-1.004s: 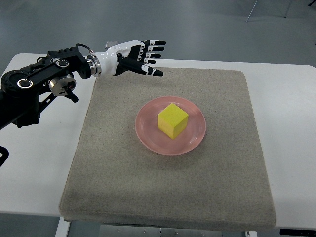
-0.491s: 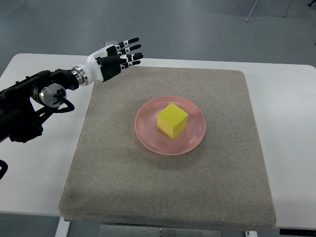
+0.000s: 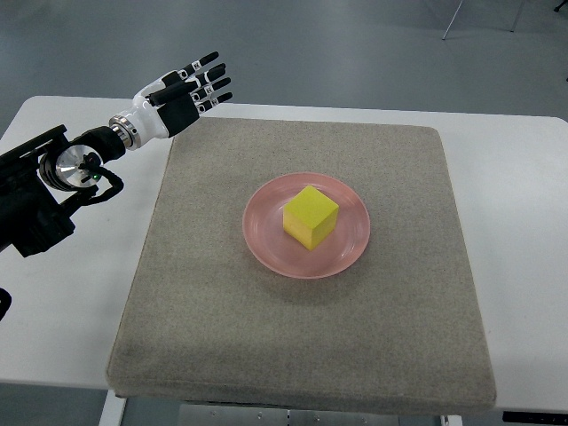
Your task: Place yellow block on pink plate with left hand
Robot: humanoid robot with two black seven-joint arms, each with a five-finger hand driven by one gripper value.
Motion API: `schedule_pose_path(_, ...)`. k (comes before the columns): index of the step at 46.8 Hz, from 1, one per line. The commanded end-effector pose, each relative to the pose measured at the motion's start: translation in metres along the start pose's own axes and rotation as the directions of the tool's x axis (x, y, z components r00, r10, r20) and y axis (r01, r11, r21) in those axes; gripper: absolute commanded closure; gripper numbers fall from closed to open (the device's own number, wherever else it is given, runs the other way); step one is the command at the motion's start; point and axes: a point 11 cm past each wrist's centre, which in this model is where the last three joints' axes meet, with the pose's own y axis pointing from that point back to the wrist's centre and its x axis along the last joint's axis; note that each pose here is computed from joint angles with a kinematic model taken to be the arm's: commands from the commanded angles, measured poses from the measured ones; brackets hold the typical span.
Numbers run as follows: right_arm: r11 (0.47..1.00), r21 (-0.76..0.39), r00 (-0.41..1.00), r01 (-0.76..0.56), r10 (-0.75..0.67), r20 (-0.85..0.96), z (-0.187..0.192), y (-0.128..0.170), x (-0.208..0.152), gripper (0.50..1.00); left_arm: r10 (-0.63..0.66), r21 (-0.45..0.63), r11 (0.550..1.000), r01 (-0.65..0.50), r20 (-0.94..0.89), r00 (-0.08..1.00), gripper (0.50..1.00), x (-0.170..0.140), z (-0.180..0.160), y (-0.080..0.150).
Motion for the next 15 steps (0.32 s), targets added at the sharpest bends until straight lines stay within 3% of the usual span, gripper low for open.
schedule_pose_path(1, 1.000, 0.000, 1.000, 0.013, -0.013, -0.001, 0.000, 0.000, -0.005, 0.576, -0.015, -0.014, 1.000, 0.015, -0.041, 0.999, 0.506, 0.003, 0.005, 0.004)
schedule_pose_path(15, 1.000, -0.001, 1.000, 0.026, -0.026, -0.002, 0.001, 0.000, -0.009, 0.576, -0.067, 0.065, 0.995, 0.071, -0.073, 0.995, 0.506, 0.015, -0.020, 0.019)
